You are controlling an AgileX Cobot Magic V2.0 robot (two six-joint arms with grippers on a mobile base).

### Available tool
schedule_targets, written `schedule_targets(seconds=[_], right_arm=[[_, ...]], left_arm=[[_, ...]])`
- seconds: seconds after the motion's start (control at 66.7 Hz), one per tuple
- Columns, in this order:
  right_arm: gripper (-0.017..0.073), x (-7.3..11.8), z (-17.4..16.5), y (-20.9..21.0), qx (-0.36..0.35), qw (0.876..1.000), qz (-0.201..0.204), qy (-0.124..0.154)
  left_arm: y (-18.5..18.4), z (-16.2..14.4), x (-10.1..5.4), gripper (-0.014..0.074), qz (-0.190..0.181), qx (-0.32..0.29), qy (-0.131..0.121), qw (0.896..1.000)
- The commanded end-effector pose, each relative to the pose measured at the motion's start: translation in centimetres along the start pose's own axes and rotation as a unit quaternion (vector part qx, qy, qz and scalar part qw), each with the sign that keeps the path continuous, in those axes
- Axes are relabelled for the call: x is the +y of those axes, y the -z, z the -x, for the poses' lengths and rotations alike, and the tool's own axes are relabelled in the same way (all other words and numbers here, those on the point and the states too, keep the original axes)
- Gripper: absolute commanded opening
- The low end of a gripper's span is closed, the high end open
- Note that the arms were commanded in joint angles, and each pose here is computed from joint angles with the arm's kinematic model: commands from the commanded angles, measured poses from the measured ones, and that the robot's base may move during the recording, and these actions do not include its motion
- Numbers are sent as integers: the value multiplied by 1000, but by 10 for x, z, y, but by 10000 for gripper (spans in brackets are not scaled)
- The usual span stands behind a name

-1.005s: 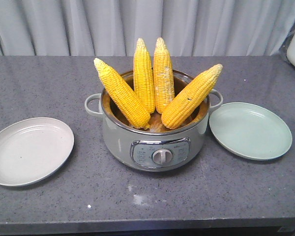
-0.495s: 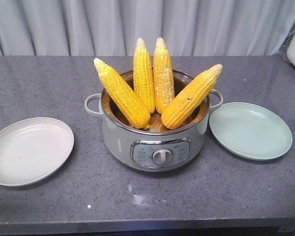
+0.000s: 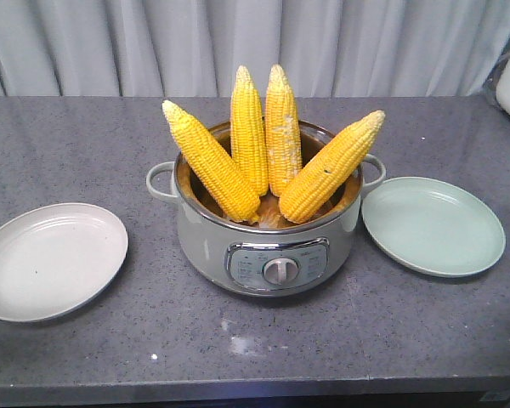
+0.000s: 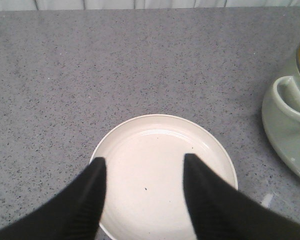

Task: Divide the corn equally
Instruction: 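Reach the right gripper into the pot toward the nearest corn cob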

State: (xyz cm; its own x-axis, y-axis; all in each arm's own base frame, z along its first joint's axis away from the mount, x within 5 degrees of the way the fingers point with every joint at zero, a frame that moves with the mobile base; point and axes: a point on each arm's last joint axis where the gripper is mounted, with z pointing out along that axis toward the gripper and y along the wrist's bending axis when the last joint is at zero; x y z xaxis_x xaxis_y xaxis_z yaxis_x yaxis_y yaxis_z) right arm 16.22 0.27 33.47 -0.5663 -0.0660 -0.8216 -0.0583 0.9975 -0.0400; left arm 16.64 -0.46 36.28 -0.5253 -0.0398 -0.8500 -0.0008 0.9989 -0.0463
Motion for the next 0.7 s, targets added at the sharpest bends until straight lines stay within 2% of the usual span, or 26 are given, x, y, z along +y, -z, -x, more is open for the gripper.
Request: schedule_targets(seconds=[0.0,0.12,0.21,0.24,0.33,0.405,0.465,0.54,0.69], right_arm=[[559,-1,14,5,-47,999,-3,3],[691,1,13,3,-44,999,6,-11],[711,2,15,0,-43,999,16,-15],[708,3,15,0,-41,999,22,-14],[696,7,19,-4,-35,998,46,-14],[682,11,24,-7,-35,997,70,-5],[669,14,29,-11,-35,995,89,3],[656,18,36,-15,-40,993,110,9],[646,23,51,-28,-43,988,147,12]], left_arm=[[7,14,-1,573,-4,-49,5,999],[7,12,-1,673,-3,-35,-2,999],[11,13,-4,684,-18,-10,-40,999],[12,13,-6,684,-32,4,-49,998],[17,18,-17,680,-89,25,-98,991],[17,21,-27,679,-143,13,-110,984],[16,23,-31,676,-166,-1,-128,978],[14,25,-35,673,-188,-9,-136,973],[4,25,-40,667,-211,-2,-135,968]])
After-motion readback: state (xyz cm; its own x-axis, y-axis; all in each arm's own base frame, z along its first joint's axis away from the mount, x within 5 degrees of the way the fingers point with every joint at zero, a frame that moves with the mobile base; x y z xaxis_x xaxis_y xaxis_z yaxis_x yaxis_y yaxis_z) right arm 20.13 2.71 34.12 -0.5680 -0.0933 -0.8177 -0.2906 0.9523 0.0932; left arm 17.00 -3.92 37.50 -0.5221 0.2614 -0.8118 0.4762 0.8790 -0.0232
